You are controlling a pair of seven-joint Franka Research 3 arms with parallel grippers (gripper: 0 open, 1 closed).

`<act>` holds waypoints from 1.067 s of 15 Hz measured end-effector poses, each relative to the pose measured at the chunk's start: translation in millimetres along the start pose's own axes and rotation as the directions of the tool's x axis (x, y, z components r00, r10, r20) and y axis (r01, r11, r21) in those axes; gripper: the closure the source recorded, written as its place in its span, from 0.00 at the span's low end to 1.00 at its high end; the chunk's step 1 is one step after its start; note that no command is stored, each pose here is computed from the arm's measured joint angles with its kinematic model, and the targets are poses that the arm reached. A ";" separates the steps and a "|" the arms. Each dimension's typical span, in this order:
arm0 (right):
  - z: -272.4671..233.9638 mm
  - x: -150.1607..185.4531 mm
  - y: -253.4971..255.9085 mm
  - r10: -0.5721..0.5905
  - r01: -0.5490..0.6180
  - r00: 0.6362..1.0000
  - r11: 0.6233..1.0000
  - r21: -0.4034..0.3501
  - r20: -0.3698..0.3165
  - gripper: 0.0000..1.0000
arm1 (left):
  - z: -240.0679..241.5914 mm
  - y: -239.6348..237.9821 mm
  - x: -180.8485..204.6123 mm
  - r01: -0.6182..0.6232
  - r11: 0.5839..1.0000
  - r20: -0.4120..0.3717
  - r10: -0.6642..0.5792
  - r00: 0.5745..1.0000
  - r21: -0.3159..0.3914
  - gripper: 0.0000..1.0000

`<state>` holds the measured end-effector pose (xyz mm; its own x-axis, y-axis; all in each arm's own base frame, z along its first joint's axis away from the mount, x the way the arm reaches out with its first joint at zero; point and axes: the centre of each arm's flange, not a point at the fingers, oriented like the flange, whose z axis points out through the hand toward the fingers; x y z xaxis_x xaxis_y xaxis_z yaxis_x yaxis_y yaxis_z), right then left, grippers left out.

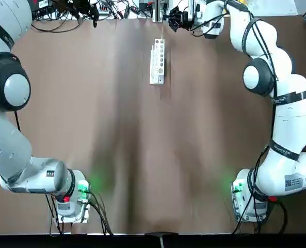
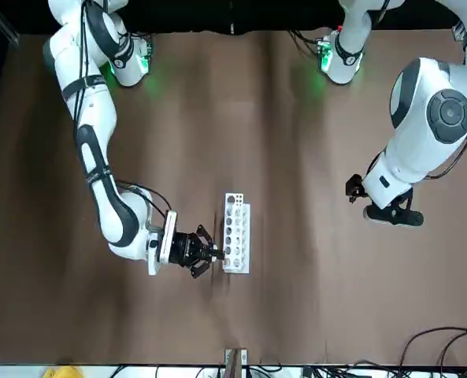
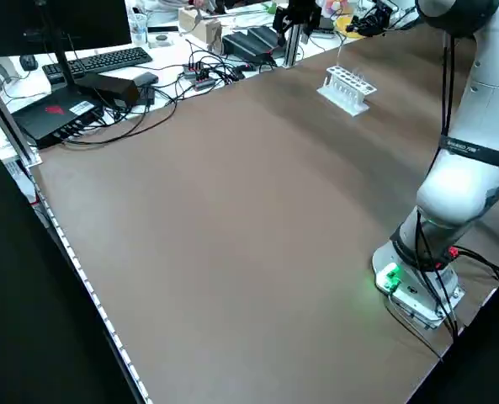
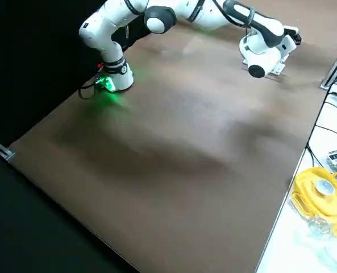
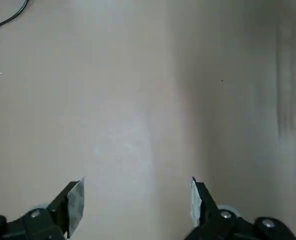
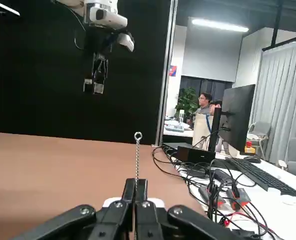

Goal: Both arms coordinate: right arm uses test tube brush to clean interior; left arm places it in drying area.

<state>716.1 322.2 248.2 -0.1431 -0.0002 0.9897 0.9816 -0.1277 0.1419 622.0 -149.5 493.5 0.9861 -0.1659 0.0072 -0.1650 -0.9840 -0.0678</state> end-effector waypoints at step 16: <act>-10.5 30.4 16.8 0.009 -0.010 0.999 1.000 -0.019 -0.033 0.97 | 8.9 0.7 2.5 -0.003 1.000 0.005 0.003 1.000 0.003 0.00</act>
<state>726.9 309.7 280.4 -0.1384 -0.0345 0.9898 0.9804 -0.1461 0.1320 624.5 -150.0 484.6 0.9857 -0.1686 0.0020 -0.1680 -0.9833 -0.0706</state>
